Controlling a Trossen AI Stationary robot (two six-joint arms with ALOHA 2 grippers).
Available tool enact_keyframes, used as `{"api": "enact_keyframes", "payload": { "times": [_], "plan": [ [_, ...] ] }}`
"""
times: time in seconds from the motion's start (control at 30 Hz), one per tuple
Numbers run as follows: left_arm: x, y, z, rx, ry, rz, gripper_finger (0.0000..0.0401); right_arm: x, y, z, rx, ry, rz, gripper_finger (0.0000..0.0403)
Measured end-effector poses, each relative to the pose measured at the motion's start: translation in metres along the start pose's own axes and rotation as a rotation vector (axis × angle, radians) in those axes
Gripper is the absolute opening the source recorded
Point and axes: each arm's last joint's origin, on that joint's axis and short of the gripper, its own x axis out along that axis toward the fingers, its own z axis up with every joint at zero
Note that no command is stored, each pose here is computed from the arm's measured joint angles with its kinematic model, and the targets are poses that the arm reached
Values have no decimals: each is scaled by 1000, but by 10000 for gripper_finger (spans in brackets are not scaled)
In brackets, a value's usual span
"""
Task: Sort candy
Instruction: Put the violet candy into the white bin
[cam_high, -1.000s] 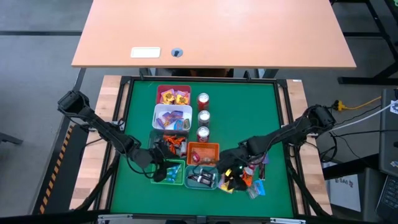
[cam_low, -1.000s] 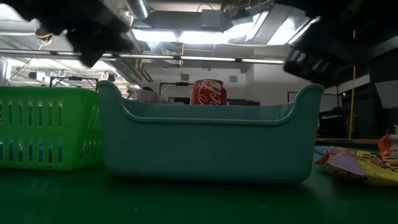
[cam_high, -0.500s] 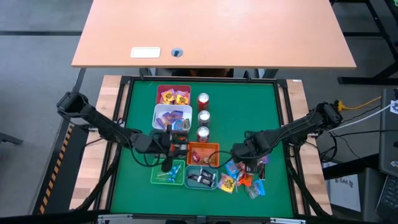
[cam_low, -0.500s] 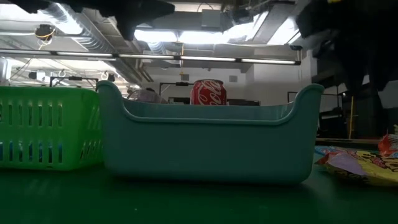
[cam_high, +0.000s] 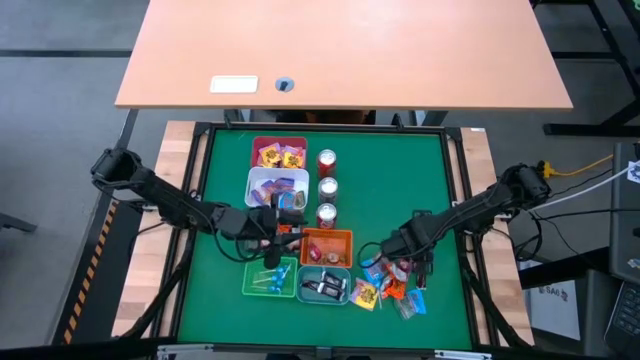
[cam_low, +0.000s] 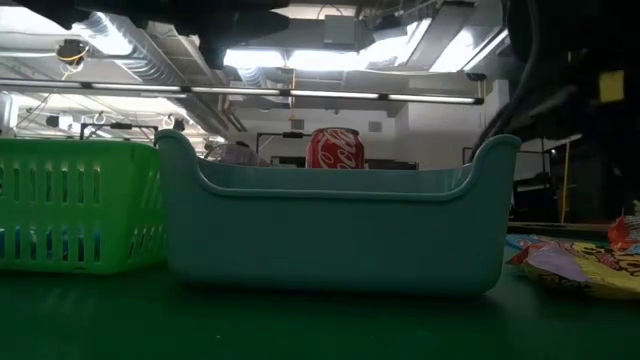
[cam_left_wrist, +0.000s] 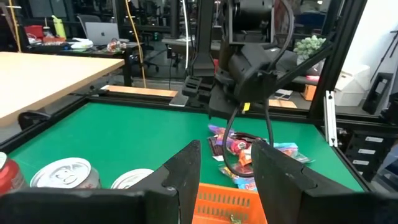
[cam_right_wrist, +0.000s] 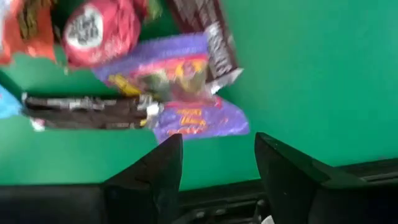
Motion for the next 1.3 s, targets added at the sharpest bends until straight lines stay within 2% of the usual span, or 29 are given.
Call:
{"api": "enact_keyframes", "payload": {
  "times": [0.53,0.67,0.93,1.13,1.3],
  "plan": [
    [0,0,0,2,4,0,131,38,-2,0,-36,-36,67,193],
    [0,0,0,2,4,0,131,39,-2,0,-35,-32,70,154],
    [0,0,0,2,4,0,131,39,-2,0,-33,-27,80,14],
    [0,0,0,2,4,0,131,31,0,1,-16,-11,88,16],
    [0,0,0,2,4,0,131,5,2,0,-10,-22,87,6]
  ]
}}
